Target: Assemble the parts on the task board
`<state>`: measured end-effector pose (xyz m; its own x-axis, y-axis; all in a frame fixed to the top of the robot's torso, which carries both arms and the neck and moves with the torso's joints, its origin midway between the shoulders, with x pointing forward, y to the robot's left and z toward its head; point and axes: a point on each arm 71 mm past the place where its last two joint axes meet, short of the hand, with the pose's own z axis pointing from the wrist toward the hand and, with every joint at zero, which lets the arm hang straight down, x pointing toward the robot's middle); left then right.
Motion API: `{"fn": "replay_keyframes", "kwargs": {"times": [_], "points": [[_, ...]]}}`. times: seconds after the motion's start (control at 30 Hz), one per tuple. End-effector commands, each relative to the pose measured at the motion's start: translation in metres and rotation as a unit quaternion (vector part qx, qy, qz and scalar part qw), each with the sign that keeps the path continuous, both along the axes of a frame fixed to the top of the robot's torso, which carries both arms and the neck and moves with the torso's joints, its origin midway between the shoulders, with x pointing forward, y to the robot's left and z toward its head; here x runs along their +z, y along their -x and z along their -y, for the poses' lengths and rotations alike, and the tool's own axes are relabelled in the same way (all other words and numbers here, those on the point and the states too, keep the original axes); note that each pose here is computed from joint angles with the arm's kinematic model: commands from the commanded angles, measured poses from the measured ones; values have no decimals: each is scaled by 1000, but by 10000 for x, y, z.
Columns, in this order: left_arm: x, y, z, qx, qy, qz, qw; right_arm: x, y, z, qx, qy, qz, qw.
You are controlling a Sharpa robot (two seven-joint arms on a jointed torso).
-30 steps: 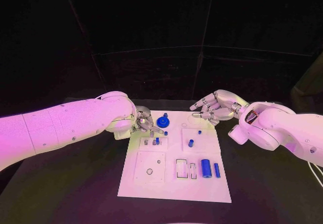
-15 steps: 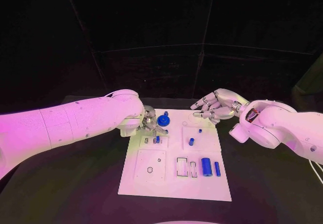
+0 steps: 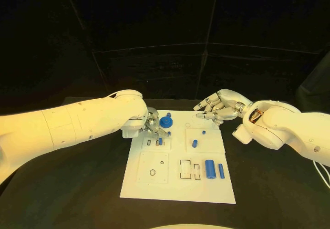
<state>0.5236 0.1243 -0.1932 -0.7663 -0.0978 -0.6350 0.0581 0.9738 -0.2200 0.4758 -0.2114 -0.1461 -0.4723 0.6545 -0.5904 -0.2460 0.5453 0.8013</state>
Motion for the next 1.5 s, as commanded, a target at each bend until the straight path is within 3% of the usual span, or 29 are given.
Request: {"fn": "replay_keyframes", "kwargs": {"times": [0.03,1.5], "points": [[2,-4,10,-7,-13,-4,1000,16,-7,-6,-3,0,5,1000],[-42,38,83,-31,-31,-23,999,-9,-52,9,-11,6,-1,1000]]}}
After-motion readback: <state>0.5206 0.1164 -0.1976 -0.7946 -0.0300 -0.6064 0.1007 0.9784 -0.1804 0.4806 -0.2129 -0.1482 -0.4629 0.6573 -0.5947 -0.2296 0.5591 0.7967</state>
